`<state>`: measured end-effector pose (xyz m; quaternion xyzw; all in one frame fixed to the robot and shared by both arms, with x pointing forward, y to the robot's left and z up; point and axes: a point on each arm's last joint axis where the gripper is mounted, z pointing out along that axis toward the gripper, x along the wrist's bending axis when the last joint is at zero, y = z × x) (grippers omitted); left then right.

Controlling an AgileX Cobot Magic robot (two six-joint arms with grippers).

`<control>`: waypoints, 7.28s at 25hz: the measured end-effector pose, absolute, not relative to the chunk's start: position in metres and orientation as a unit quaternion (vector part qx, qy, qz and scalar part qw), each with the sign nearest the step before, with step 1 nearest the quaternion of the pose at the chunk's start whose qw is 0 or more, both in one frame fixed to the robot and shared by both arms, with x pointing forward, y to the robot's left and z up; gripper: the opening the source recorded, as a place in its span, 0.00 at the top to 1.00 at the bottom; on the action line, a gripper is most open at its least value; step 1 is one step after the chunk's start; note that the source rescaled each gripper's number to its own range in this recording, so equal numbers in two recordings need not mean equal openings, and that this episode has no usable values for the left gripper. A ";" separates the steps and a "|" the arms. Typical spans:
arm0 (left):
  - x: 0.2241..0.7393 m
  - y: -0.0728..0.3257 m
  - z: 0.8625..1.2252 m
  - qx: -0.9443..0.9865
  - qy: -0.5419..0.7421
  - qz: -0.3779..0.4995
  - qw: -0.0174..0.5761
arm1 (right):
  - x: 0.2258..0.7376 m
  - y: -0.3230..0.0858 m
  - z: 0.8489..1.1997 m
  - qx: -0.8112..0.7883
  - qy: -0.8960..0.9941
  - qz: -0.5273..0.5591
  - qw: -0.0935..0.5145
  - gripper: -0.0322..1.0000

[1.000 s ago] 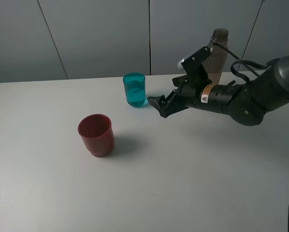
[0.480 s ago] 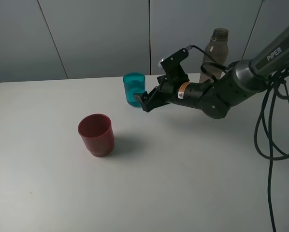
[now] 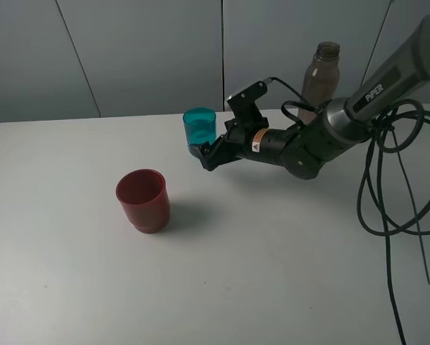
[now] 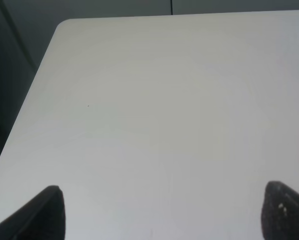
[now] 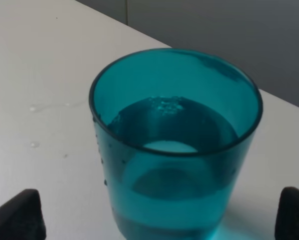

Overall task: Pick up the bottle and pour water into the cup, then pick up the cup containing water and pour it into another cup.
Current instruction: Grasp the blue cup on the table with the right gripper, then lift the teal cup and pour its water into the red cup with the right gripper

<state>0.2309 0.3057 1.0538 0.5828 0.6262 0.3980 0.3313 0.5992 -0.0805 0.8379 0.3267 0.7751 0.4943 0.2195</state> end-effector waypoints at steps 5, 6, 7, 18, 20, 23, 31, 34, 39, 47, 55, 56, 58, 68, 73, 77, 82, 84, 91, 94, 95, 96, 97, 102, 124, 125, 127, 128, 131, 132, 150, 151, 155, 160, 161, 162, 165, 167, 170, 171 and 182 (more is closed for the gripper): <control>0.231 0.306 1.054 0.583 0.626 0.400 0.329 | 0.604 -0.075 0.830 0.326 0.775 0.495 0.219 0.01; 0.231 0.306 1.054 0.583 0.626 0.400 0.329 | 0.606 -0.074 0.829 0.327 0.774 0.496 0.219 0.01; 0.231 0.306 1.054 0.583 0.626 0.400 0.329 | 0.608 -0.073 0.827 0.328 0.773 0.497 0.220 0.01; 0.231 0.306 1.054 0.585 0.624 0.401 0.327 | 0.621 -0.066 0.820 0.326 0.764 0.508 0.227 0.01; 0.231 0.306 1.054 0.585 0.624 0.402 0.327 | 0.624 -0.065 0.820 0.324 0.762 0.511 0.228 0.01; 0.231 0.306 1.054 0.585 0.624 0.402 0.327 | 0.628 -0.062 0.819 0.323 0.760 0.514 0.231 0.01; 0.231 0.307 1.054 0.585 0.624 0.403 0.325 | 0.633 -0.054 0.815 0.323 0.754 0.526 0.226 0.01; 0.231 0.307 1.054 0.585 0.624 0.403 0.325 | 0.631 -0.049 0.811 0.317 0.757 0.526 0.222 0.01; 0.231 0.307 1.054 0.585 0.624 0.403 0.325 | 0.631 -0.049 0.807 0.320 0.751 0.533 0.223 0.01; 0.231 0.307 1.054 0.582 0.626 0.402 0.327 | 0.639 -0.044 0.804 0.311 0.748 0.538 0.231 0.01; 0.231 0.307 1.054 0.585 0.624 0.403 0.325 | 0.642 -0.044 0.803 0.317 0.740 0.544 0.236 0.01; 0.231 0.307 1.054 0.585 0.624 0.403 0.325 | 0.643 -0.043 0.801 0.317 0.740 0.544 0.236 0.01; 0.231 0.307 1.054 0.585 0.624 0.403 0.325 | 0.644 -0.043 0.798 0.317 0.740 0.544 0.236 0.01; 0.231 0.307 1.054 0.585 0.624 0.403 0.325 | 0.646 -0.042 0.799 0.314 0.738 0.547 0.240 0.01; 0.231 0.307 1.054 0.585 0.624 0.403 0.325 | 0.647 -0.043 0.799 0.323 0.734 0.547 0.241 0.01; 0.231 0.307 1.054 0.585 0.624 0.403 0.325 | 0.647 -0.043 0.799 0.323 0.733 0.547 0.242 0.01; 0.231 0.307 1.054 0.585 0.624 0.403 0.325 | 0.647 -0.043 0.800 0.324 0.733 0.547 0.243 0.01; 0.231 0.307 1.054 0.585 0.624 0.403 0.325 | 0.647 -0.042 0.800 0.324 0.733 0.547 0.242 0.27; 0.231 0.307 1.054 0.585 0.624 0.403 0.325 | 0.647 -0.042 0.800 0.341 0.724 0.553 0.232 0.92; 0.231 0.307 1.054 0.585 0.624 0.403 0.325 | 0.647 -0.042 0.800 0.347 0.721 0.555 0.228 0.92; 0.231 0.307 1.054 0.585 0.624 0.403 0.325 | 0.647 -0.042 0.800 0.348 0.720 0.556 0.227 0.92; 0.231 0.307 1.054 0.585 0.624 0.403 0.325 | 0.647 -0.042 0.800 0.348 0.720 0.556 0.227 0.92; 0.231 0.307 1.054 0.585 0.624 0.403 0.325 | 0.647 -0.042 0.800 0.347 0.721 0.556 0.227 0.92; 0.231 0.307 1.054 0.585 0.624 0.403 0.325 | 0.647 -0.041 0.804 0.334 0.730 0.552 0.225 0.92; 0.231 0.307 1.054 0.582 0.626 0.402 0.327 | 0.608 -0.047 0.872 0.206 0.762 0.567 0.234 0.92; 0.231 0.307 1.054 0.582 0.626 0.402 0.327 | 0.605 -0.047 0.876 0.199 0.762 0.570 0.234 0.92; 0.231 0.307 1.054 0.582 0.626 0.402 0.327 | 0.599 -0.046 0.880 0.190 0.763 0.572 0.232 0.92; 0.231 0.307 1.054 0.582 0.626 0.402 0.327 | 0.598 -0.045 0.882 0.185 0.762 0.576 0.232 0.92; 0.231 0.307 1.054 0.582 0.626 0.402 0.327 | 0.590 -0.039 0.881 0.170 0.766 0.578 0.224 0.92; 0.231 0.307 1.054 0.582 0.626 0.402 0.327 | 0.588 -0.036 0.881 0.163 0.769 0.577 0.223 0.92; 0.231 0.307 1.054 0.582 0.626 0.402 0.327 | 0.569 -0.014 0.880 0.025 0.785 0.546 0.290 0.92; 0.231 0.307 1.054 0.582 0.626 0.402 0.327 | 0.569 -0.014 0.880 0.018 0.785 0.543 0.297 0.92; 0.231 0.307 1.054 0.582 0.626 0.402 0.327 | 0.570 -0.014 0.880 -0.024 0.785 0.526 0.327 0.92; 0.231 0.307 1.054 0.582 0.626 0.402 0.327 | 0.569 -0.014 0.881 -0.080 0.778 0.505 0.365 0.92; 0.231 0.307 1.054 0.582 0.626 0.402 0.327 | 0.569 -0.013 0.882 -0.090 0.774 0.504 0.372 0.92; 0.231 0.307 1.054 0.582 0.626 0.402 0.327 | 0.569 -0.013 0.883 -0.098 0.768 0.507 0.378 0.92; 0.231 0.307 1.054 0.582 0.626 0.402 0.327 | 0.568 -0.011 0.886 -0.122 0.756 0.507 0.397 0.92; 0.231 0.307 1.054 0.582 0.626 0.402 0.327 | 0.567 -0.010 0.886 -0.141 0.750 0.500 0.409 0.92; 0.231 0.307 1.054 0.582 0.626 0.402 0.327 | 0.567 -0.010 0.887 -0.171 0.742 0.486 0.429 0.92; 0.231 0.307 1.054 0.582 0.626 0.402 0.327 | 0.566 -0.009 0.887 -0.181 0.739 0.482 0.435 0.92; 0.231 0.307 1.054 0.582 0.626 0.402 0.327 | 0.565 -0.007 0.892 -0.236 0.703 0.469 0.480 0.92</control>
